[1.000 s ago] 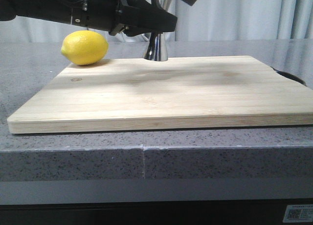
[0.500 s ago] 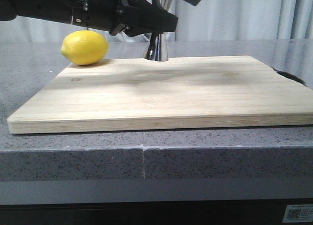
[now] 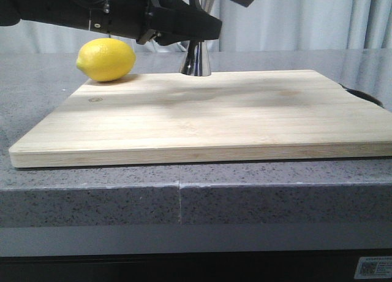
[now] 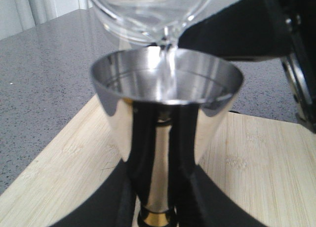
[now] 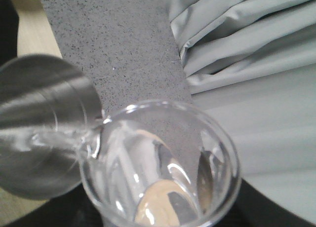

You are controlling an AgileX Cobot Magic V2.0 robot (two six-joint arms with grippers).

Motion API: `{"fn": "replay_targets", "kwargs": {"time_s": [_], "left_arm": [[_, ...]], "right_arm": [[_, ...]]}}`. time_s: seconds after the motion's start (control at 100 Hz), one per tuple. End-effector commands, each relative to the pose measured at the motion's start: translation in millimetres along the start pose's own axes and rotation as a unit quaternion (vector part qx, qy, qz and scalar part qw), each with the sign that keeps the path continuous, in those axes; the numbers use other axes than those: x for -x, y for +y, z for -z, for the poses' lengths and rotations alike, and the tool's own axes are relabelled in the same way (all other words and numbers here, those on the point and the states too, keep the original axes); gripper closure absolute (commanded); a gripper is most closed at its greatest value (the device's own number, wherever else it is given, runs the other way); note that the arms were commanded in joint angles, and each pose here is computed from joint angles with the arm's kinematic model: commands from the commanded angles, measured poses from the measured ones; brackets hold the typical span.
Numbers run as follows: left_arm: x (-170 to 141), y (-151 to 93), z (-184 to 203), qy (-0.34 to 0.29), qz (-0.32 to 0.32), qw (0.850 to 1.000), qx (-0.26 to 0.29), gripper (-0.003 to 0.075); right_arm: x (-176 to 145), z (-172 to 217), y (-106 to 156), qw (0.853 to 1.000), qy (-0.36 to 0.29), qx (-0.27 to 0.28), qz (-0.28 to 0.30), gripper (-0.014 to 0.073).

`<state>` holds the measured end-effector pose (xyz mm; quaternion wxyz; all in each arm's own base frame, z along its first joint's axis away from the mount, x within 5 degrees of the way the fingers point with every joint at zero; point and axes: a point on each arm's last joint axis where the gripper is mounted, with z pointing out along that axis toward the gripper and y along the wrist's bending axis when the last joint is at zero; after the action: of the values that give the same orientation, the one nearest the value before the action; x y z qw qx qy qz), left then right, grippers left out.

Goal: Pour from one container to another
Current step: 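Tilt the beaker with the right gripper, pouring liquid into the jigger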

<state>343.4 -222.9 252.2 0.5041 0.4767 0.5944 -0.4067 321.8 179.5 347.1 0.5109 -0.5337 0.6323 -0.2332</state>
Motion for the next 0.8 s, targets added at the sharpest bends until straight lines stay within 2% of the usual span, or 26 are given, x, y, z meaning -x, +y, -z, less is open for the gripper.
{"fn": "replay_targets", "kwargs": {"time_s": [0.0, 0.79], "left_arm": [[34.1, -6.6, 5.1, -0.061, -0.014, 0.998, -0.009, 0.0739], [34.1, -6.6, 5.1, -0.061, -0.014, 0.998, -0.009, 0.0739]], "right_arm": [[12.2, 20.0, -25.1, 0.998, -0.043, -0.044, 0.010, 0.0379], [11.9, 20.0, -26.0, 0.998, -0.040, -0.050, 0.026, 0.0379]]}}
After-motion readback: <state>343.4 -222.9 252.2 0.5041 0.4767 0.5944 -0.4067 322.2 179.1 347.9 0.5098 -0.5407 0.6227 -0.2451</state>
